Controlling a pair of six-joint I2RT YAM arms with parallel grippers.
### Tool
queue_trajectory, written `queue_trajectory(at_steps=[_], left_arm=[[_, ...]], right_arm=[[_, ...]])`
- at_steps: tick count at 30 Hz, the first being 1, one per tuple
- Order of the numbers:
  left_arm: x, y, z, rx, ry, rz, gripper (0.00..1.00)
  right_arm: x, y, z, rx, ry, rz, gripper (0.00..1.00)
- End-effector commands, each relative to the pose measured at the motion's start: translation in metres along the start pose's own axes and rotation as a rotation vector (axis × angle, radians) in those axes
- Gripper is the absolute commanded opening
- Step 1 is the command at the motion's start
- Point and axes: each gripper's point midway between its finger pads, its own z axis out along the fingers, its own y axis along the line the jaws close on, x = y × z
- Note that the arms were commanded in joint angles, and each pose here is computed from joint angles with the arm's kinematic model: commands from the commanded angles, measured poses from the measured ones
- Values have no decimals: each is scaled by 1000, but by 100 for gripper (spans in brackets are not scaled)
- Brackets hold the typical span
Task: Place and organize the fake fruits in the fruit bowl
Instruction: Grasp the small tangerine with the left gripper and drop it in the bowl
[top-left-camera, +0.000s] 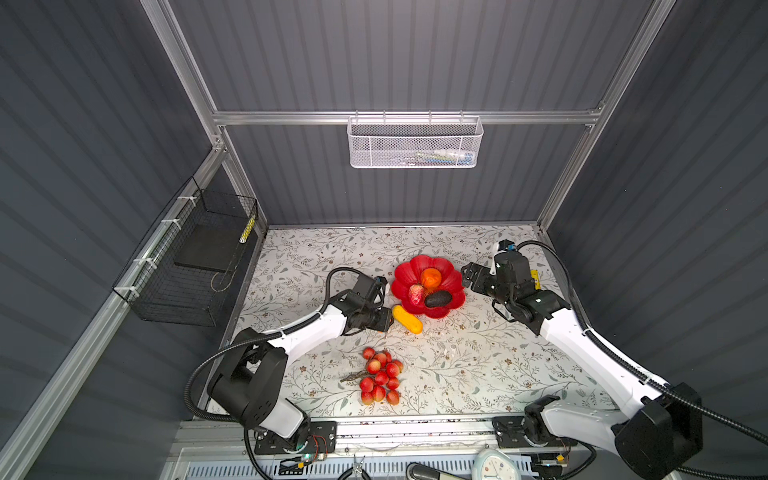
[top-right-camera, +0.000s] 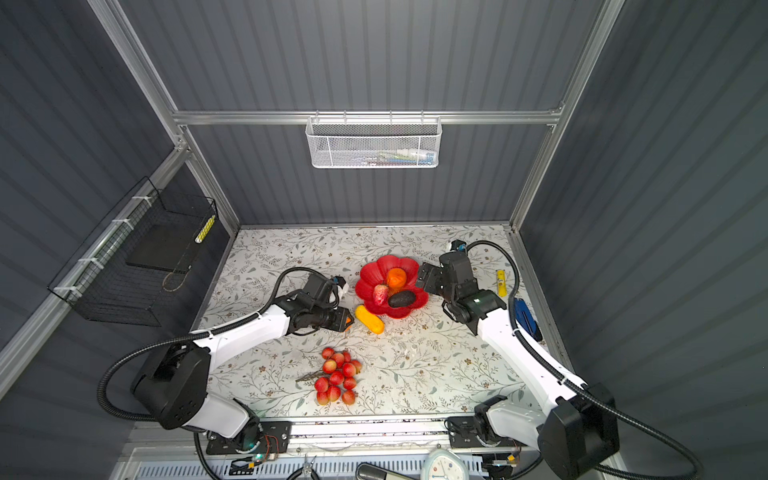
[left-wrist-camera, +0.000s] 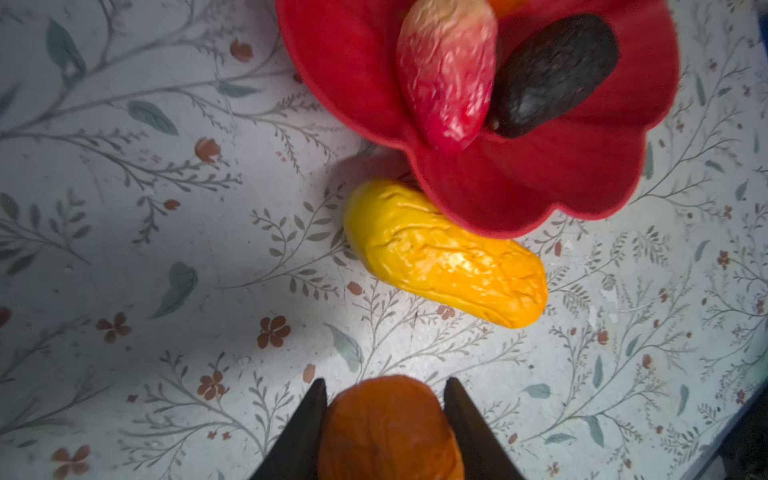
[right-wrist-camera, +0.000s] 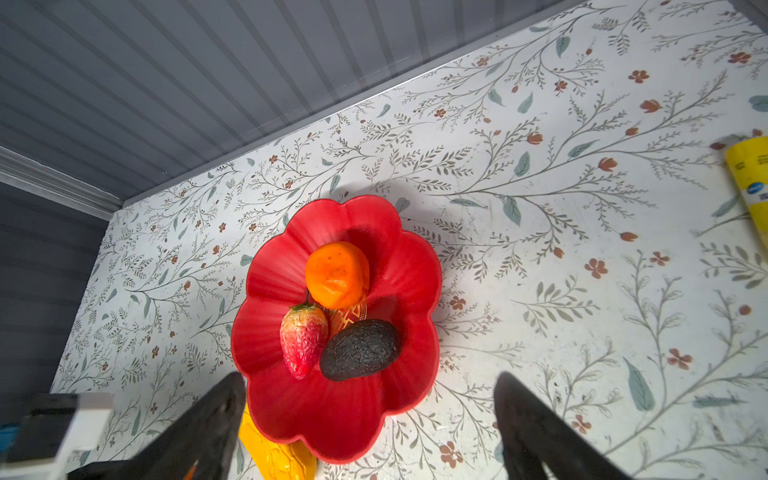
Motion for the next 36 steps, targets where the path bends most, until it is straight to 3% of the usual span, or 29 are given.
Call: queue_trajectory(at_steps=[1, 4, 12, 19, 24, 27, 31, 36], left_arm=[[-30, -8, -17, -20, -55, 57, 37], [-65, -12, -13, -38, -96, 111, 39], [-142, -10, 42, -66, -140, 148, 41], [-171, -4, 95, -66, -143, 150, 42], [-175, -1, 117, -75, -122, 136, 56], [-177, 1, 117, -86, -127, 118, 71], [-189, -5, 96, -77, -184, 113, 81], [-221, -13, 26, -102, -370, 100, 89]], right_arm=[[-3, -1, 2, 0, -15, 0, 92], [-2, -3, -2, 2, -11, -7, 92], [6, -10, -27, -22, -23, -6, 92], [23, -21, -37, -10, 5, -22, 92], [27, -27, -42, 3, 0, -35, 93], [27, -28, -42, 7, 1, -48, 93], [28, -24, -38, -2, 20, -76, 92], [42, -8, -27, -59, 121, -135, 86]])
